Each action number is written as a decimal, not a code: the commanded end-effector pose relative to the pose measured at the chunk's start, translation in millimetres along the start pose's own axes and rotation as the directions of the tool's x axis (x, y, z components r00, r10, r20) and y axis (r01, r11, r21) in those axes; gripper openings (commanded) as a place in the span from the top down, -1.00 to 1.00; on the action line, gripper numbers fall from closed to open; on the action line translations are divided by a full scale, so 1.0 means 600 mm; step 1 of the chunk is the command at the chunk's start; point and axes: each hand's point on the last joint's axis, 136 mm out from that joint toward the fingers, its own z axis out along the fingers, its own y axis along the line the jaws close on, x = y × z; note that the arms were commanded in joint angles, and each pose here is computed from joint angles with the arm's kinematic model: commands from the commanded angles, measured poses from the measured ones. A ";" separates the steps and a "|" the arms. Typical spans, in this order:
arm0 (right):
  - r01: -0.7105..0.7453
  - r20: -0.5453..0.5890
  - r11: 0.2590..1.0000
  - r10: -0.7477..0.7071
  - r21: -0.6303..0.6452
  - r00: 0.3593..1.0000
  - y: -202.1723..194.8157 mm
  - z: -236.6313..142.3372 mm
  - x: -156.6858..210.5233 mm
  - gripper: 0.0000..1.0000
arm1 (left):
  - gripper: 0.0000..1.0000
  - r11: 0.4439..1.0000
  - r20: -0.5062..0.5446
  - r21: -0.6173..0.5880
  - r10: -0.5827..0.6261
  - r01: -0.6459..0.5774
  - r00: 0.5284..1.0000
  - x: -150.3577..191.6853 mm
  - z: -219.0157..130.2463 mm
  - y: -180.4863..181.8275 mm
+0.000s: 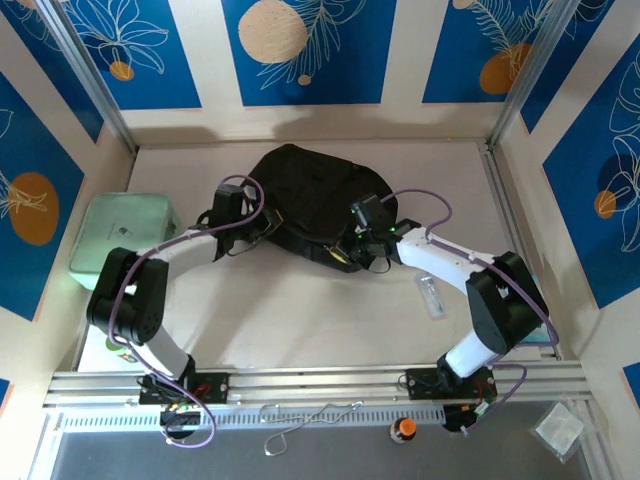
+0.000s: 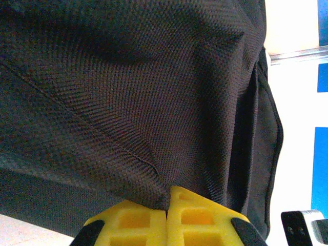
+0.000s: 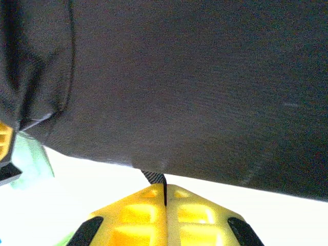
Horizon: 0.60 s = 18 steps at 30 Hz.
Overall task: Pack the student bag
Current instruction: Zip the student bag at the top-center of the table.
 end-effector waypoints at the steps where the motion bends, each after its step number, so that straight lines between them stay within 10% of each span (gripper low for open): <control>1: 0.019 0.037 0.989 -0.024 0.145 0.999 -0.064 -0.024 0.010 1.00 | 1.00 0.999 0.020 -0.031 0.015 -0.015 1.000 -0.009 0.004 0.018; 18: -0.027 0.245 0.946 -0.056 0.322 0.968 -0.161 -0.113 -0.035 1.00 | 1.00 0.994 0.035 -0.102 -0.028 0.032 0.999 -0.011 0.016 0.065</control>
